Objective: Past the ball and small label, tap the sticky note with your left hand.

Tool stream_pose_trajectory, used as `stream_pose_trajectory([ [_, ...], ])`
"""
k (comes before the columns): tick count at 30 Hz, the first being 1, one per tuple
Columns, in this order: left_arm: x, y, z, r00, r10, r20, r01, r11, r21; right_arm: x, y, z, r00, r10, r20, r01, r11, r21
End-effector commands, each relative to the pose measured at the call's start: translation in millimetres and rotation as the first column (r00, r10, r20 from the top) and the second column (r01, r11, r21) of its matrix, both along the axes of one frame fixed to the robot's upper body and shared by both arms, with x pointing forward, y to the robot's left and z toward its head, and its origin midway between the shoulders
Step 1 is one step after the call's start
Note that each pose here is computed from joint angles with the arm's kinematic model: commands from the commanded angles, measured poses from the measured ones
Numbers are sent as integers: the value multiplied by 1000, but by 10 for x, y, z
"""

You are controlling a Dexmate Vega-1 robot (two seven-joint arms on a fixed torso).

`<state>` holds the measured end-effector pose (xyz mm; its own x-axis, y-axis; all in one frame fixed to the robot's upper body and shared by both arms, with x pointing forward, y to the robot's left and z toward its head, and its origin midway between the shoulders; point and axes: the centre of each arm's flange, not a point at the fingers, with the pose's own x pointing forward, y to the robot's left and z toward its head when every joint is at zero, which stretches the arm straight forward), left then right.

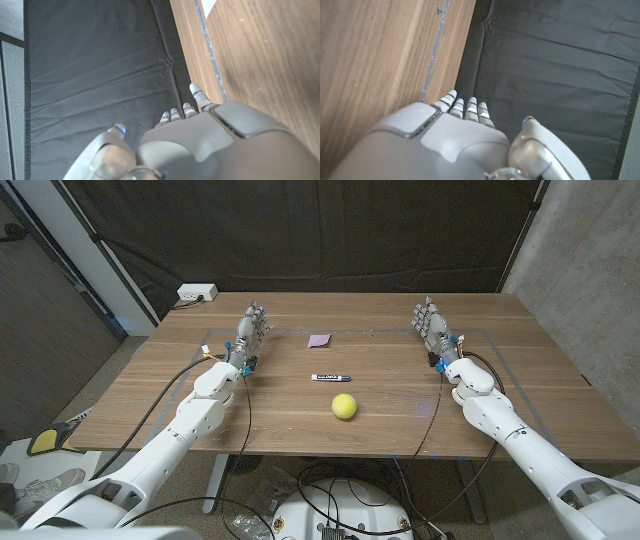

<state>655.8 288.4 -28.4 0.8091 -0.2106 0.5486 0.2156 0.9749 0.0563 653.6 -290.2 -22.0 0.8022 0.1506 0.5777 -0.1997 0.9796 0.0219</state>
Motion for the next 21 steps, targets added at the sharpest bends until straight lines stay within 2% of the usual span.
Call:
stream_pose_trajectory([
  [1, 54, 90, 65, 999, 26, 21, -25, 999, -26, 62, 84, -26, 1000, 3, -20, -3, 999, -37],
  [8, 82, 113, 185, 999, 37, 21, -39, 997, 74, 67, 92, -24, 1000, 0, -21, -1, 999, -33],
  [12, 103, 107, 283, 1000, 19, 13, -21, 990, 137, 56, 87, -28, 1000, -3, -20, 2, 999, -34],
  [21, 102, 82, 493, 999, 45, 30, -51, 957, 284, 35, 66, -54, 1000, -4, -23, 4, 1000, -26],
])
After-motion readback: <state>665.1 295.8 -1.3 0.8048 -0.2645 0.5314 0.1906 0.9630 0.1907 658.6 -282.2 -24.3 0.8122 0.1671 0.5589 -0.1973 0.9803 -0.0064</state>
